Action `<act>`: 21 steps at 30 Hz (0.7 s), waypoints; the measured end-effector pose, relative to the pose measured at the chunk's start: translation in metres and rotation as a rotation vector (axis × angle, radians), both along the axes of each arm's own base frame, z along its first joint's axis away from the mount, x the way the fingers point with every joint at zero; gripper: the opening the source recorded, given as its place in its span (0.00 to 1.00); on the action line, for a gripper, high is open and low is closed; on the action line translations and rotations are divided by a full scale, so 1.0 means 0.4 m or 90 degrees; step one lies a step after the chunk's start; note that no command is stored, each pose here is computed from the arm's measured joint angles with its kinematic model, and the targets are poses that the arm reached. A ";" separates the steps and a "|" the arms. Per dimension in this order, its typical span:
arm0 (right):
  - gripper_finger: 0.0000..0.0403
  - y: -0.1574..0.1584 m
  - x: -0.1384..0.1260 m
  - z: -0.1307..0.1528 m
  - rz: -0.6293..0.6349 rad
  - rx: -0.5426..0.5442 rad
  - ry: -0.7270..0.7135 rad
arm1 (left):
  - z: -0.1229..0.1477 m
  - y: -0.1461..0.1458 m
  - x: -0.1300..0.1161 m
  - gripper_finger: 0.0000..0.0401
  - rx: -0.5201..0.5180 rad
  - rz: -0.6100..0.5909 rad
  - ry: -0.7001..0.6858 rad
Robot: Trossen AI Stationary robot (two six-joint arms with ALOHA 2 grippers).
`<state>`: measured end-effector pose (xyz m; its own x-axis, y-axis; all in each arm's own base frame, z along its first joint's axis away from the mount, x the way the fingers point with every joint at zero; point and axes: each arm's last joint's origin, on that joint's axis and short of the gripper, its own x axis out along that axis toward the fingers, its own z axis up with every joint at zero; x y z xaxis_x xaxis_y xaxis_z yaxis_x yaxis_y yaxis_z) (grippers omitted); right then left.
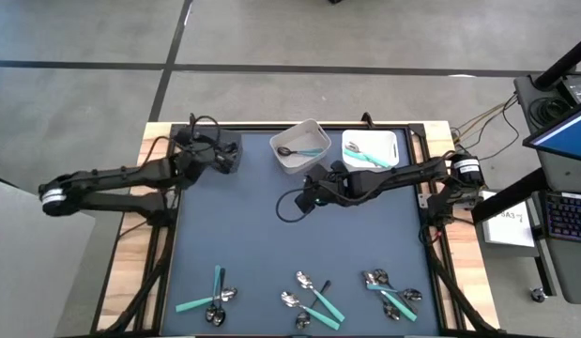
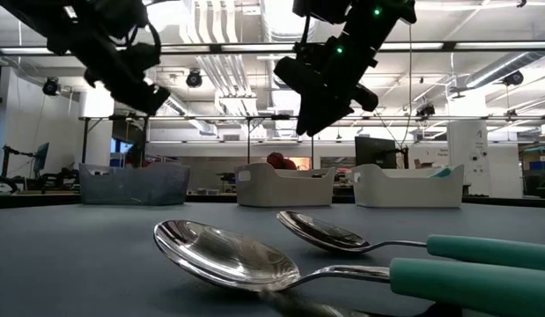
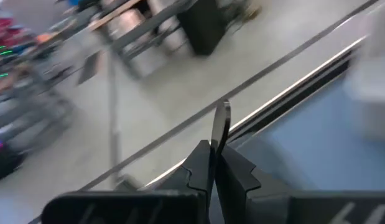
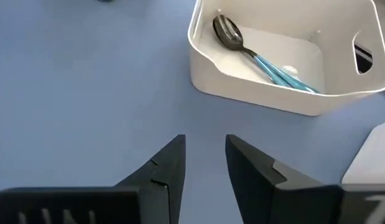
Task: Sort silverware by color (type)
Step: Put the black spoon into the black bin
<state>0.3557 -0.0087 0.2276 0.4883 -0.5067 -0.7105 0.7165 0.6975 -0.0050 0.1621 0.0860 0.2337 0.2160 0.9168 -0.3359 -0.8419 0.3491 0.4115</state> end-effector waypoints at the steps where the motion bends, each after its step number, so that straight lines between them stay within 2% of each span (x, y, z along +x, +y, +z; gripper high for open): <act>1: 0.25 0.000 0.000 0.000 0.000 0.000 0.000 | -0.005 0.008 -0.007 0.00 -0.002 0.018 0.020; 8: 0.23 0.007 0.002 -0.002 0.005 0.055 -0.016 | -0.053 0.053 -0.017 0.00 -0.043 0.064 0.143; 11: 0.24 0.018 0.002 -0.002 -0.010 0.073 -0.031 | -0.079 0.054 -0.013 0.00 -0.098 0.024 0.178; 14: 0.26 0.032 0.003 -0.002 -0.023 0.089 -0.047 | -0.092 0.053 -0.004 0.01 -0.136 -0.018 0.175; 21: 0.28 0.068 0.002 -0.002 -0.044 0.118 -0.074 | -0.085 0.052 -0.004 0.07 -0.128 -0.040 0.189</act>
